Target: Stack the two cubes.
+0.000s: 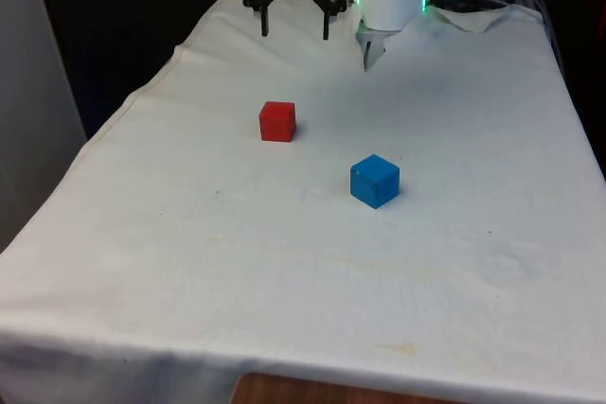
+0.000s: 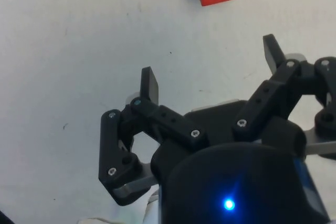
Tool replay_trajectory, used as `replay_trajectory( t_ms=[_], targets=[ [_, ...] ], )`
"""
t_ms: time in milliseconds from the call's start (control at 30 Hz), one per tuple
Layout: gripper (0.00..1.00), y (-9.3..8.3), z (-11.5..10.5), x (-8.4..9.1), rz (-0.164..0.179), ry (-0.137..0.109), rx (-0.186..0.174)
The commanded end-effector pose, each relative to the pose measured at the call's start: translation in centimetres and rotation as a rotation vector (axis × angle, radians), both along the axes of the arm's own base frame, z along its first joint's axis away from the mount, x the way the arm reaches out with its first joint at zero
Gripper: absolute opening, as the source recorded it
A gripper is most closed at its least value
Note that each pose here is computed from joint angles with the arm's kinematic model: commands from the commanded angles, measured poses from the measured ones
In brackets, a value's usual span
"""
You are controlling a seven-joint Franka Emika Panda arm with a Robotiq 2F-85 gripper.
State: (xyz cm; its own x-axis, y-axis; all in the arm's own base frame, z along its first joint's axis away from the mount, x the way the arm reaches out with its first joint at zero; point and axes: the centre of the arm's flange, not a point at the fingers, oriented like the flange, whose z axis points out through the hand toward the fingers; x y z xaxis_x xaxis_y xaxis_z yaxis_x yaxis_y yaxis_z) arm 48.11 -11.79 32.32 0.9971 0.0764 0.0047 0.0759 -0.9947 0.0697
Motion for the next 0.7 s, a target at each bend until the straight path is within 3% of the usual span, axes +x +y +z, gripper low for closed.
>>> replay_trajectory(
  t_ms=[0, 333, 500, 533, 667],
  targets=[
    [1.0, 0.0, -0.2, 0.0, 0.0, 0.003, -0.001],
    [1.0, -0.9, -2.0, 0.2, -0.009, -0.009, 0.001],
    [1.0, -0.8, -2.5, 0.3, -0.006, -0.008, -0.004],
    [1.0, -0.9, -2.4, 0.3, -0.008, 0.002, -0.007],
    [1.0, -0.9, -3.1, 0.4, -0.007, -0.014, -0.006]
  ],
)
